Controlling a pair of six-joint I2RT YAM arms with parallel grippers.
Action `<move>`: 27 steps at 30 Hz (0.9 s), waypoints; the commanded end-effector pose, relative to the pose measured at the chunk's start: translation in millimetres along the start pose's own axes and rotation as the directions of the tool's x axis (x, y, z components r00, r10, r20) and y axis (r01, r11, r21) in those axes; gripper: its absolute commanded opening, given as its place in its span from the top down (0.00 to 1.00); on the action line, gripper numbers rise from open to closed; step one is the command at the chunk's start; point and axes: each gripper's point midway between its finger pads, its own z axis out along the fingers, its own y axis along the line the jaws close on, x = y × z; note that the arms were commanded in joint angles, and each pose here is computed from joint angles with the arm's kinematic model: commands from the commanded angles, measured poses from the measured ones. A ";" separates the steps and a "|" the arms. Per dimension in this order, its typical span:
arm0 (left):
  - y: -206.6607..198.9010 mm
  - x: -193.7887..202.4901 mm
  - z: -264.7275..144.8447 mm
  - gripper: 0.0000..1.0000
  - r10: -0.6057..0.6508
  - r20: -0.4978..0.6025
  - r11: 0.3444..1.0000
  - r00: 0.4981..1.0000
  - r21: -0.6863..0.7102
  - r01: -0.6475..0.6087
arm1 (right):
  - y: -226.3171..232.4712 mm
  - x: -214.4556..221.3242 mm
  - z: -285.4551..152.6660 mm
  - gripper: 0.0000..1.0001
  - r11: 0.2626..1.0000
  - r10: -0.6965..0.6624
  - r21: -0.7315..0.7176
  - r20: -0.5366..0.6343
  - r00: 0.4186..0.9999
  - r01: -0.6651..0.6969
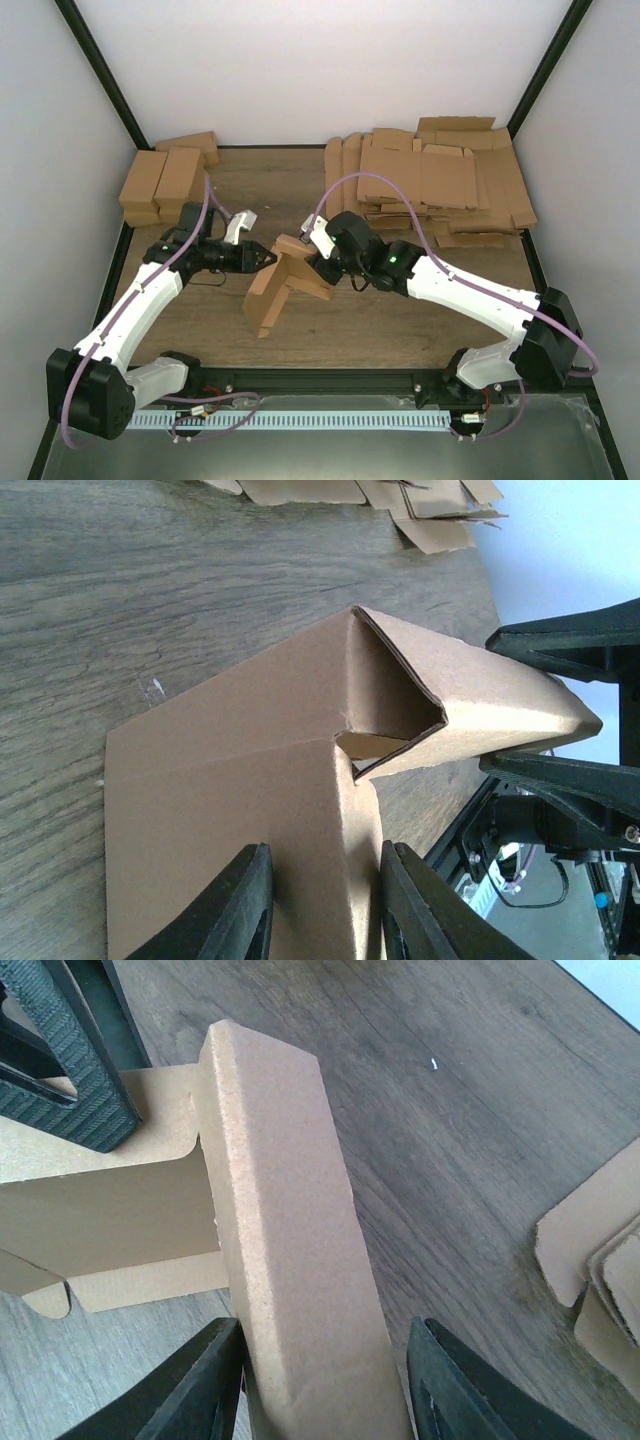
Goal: Fold the paper box
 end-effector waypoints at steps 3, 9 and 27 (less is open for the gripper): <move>15.3 10.8 0.6 0.74 -0.016 -0.045 0.996 0.999 -0.084 0.013 | -12.7 7.2 1.3 0.53 0.996 -0.004 0.093 -0.036 0.999 0.007; 7.3 9.7 -2.2 0.74 -0.009 -0.037 0.999 0.999 -0.054 0.007 | -13.3 6.0 1.2 0.52 0.995 0.004 0.099 -0.025 1.000 -0.002; -38.3 -36.2 -12.9 0.47 -0.039 0.104 0.990 0.994 0.138 0.024 | 6.4 21.5 19.3 0.48 0.985 -0.102 0.135 -0.057 0.993 0.109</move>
